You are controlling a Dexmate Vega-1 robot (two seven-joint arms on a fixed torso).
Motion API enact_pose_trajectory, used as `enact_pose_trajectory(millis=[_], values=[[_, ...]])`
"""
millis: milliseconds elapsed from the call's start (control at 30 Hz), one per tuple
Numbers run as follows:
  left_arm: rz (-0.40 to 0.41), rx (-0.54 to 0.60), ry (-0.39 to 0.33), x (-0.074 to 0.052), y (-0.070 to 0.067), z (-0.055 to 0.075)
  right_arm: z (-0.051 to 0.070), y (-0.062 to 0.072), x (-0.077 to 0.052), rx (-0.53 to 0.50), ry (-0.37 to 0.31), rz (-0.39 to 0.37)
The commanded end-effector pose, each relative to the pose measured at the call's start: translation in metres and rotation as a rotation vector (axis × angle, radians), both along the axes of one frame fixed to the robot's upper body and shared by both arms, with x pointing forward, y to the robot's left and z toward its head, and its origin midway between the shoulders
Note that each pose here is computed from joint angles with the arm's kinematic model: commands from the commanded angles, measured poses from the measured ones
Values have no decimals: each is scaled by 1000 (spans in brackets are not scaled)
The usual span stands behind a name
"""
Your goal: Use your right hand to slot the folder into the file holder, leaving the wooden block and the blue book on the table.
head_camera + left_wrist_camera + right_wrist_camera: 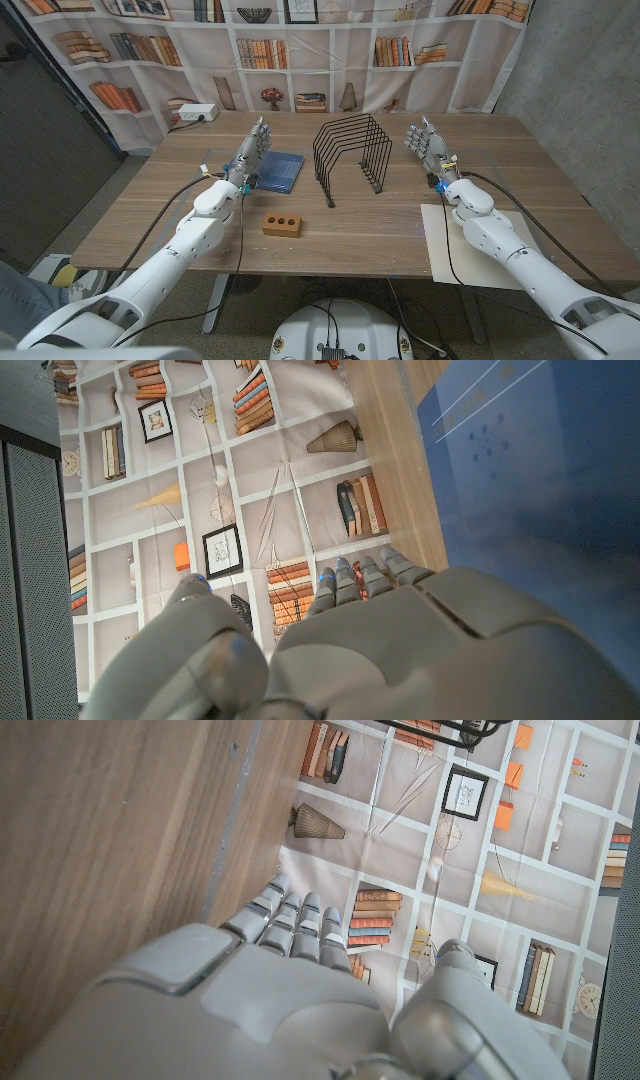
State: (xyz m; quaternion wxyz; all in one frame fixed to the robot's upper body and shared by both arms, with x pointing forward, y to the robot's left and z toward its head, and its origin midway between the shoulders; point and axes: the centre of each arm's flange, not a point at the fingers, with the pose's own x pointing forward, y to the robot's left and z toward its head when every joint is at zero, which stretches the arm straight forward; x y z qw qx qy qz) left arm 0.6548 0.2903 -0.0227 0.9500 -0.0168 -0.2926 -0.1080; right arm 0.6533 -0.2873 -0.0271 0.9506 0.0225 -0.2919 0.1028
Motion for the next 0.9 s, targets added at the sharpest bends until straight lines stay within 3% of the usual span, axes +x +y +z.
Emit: enact_pose_trajectory(millis=[33, 433, 700, 900], values=[[-24, 19, -15, -5, -1, 6, -4, 0, -5, 13, 0, -3], [-23, 66, -30, -20, 1, 16, 0, -7, -30, 16, -86, -19], [19, 128, -22, -21, 8, 22, 3, -32, -57, 21, -142, -50], [-1, 89, -18, -27, 1, 23, 5, -43, -69, 25, -173, -32]])
